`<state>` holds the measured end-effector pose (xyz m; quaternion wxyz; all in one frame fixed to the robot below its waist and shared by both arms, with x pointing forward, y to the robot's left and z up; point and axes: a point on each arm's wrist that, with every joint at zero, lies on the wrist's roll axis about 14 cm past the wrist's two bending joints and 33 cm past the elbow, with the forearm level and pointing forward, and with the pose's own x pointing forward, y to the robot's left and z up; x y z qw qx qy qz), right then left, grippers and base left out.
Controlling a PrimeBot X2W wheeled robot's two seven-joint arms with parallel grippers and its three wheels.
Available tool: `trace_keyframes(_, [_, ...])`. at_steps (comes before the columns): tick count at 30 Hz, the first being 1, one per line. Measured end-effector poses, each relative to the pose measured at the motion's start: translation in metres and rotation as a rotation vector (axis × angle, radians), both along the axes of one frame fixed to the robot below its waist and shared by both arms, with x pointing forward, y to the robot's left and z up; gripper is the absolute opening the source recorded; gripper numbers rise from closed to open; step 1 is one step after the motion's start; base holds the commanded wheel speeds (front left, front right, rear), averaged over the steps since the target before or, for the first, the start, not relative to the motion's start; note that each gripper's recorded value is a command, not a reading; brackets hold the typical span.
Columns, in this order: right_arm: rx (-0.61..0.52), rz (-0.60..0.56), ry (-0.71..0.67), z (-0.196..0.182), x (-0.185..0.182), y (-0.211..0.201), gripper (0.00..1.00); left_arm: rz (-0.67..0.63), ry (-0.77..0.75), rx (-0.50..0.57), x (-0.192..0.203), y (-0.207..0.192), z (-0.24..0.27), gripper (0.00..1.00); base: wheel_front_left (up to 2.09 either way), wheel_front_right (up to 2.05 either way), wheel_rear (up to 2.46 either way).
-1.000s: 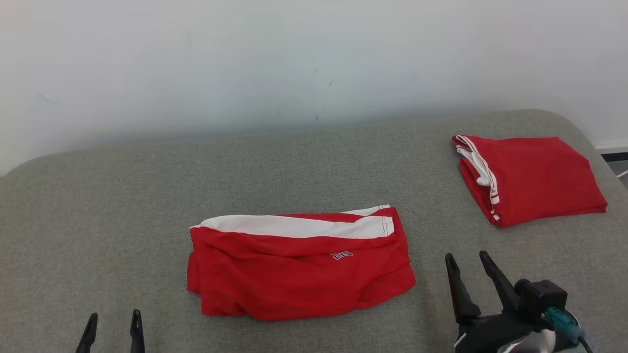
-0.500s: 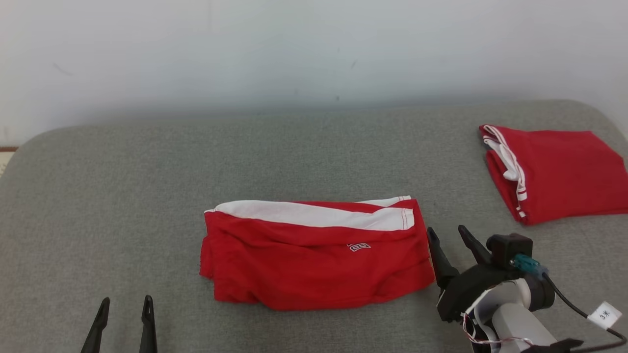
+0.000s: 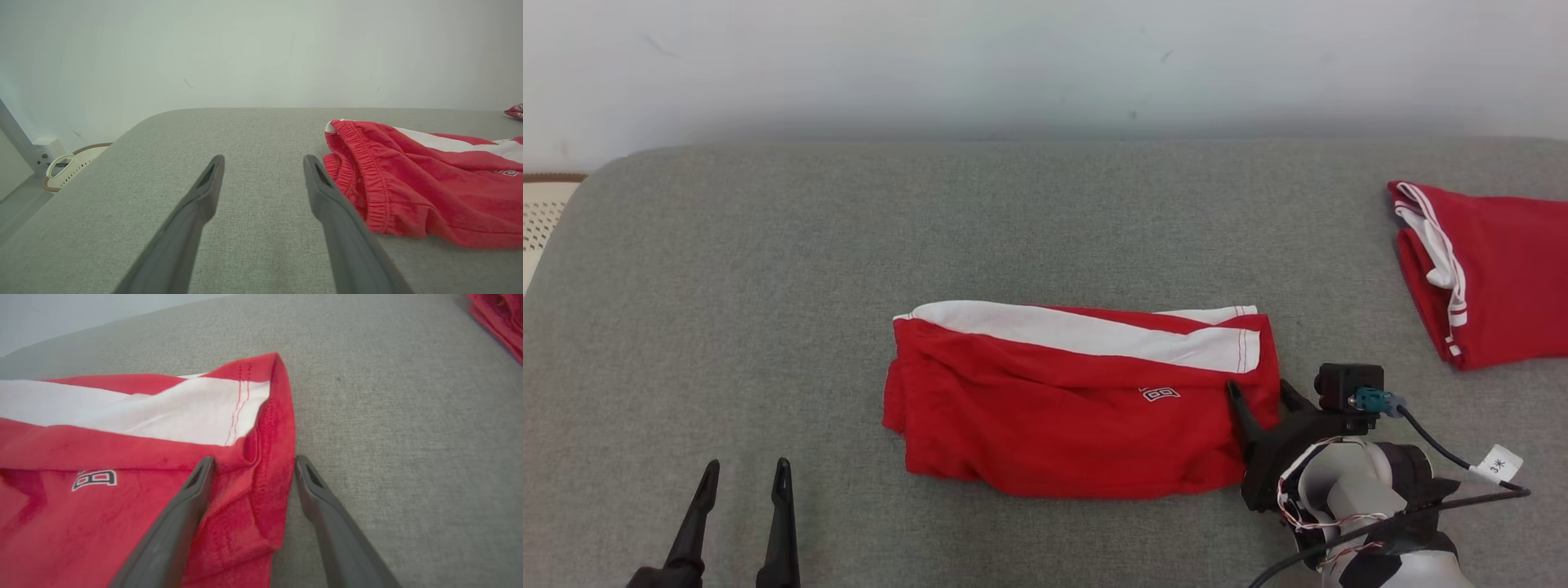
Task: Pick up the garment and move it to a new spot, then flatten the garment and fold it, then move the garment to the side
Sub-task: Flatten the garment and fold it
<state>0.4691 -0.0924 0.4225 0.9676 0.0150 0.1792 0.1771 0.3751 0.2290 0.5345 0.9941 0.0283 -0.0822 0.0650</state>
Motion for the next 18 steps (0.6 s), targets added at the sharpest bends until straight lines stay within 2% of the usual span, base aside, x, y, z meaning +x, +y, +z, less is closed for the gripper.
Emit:
trace_keyframes(6, [0.002, -0.001, 0.056, -0.013, 0.005, 0.005, 1.00, 0.017, 0.018, 0.001, 0.001, 0.006, -0.006, 1.00, 0.00, 0.00, 0.00])
trace_keyframes(7, [0.010, -0.002, 0.061, -0.014, 0.005, 0.007, 0.92, 0.018, 0.019, 0.001, 0.002, 0.006, -0.006, 1.00, 0.00, 0.00, 0.00])
trace_keyframes(8, [0.013, -0.002, 0.067, -0.015, 0.005, 0.008, 0.75, 0.019, 0.020, 0.001, 0.002, 0.006, -0.006, 1.00, 0.00, 0.00, 0.00])
trace_keyframes(9, [0.017, 0.001, 0.073, -0.015, 0.004, 0.010, 0.45, 0.020, 0.020, 0.001, 0.002, 0.007, -0.006, 1.00, 0.00, 0.00, 0.00])
trace_keyframes(10, [0.026, 0.003, 0.077, -0.015, 0.003, 0.012, 0.45, 0.021, 0.021, 0.000, 0.002, 0.007, -0.007, 1.00, 0.00, 0.00, 0.00])
trace_keyframes(11, [0.038, 0.008, 0.081, -0.015, 0.002, 0.016, 0.00, 0.021, 0.021, 0.000, 0.003, 0.007, -0.007, 1.00, 0.00, 0.00, 0.00])
trace_keyframes(14, [0.065, 0.029, 0.077, -0.012, -0.002, 0.028, 0.00, 0.017, 0.020, -0.001, 0.004, 0.006, -0.007, 1.00, 0.00, 0.00, 0.00])
trace_keyframes(18, [0.065, 0.030, 0.058, -0.008, -0.003, 0.023, 0.00, 0.013, 0.016, -0.003, 0.004, 0.004, -0.005, 1.00, 0.00, 0.00, 0.00])
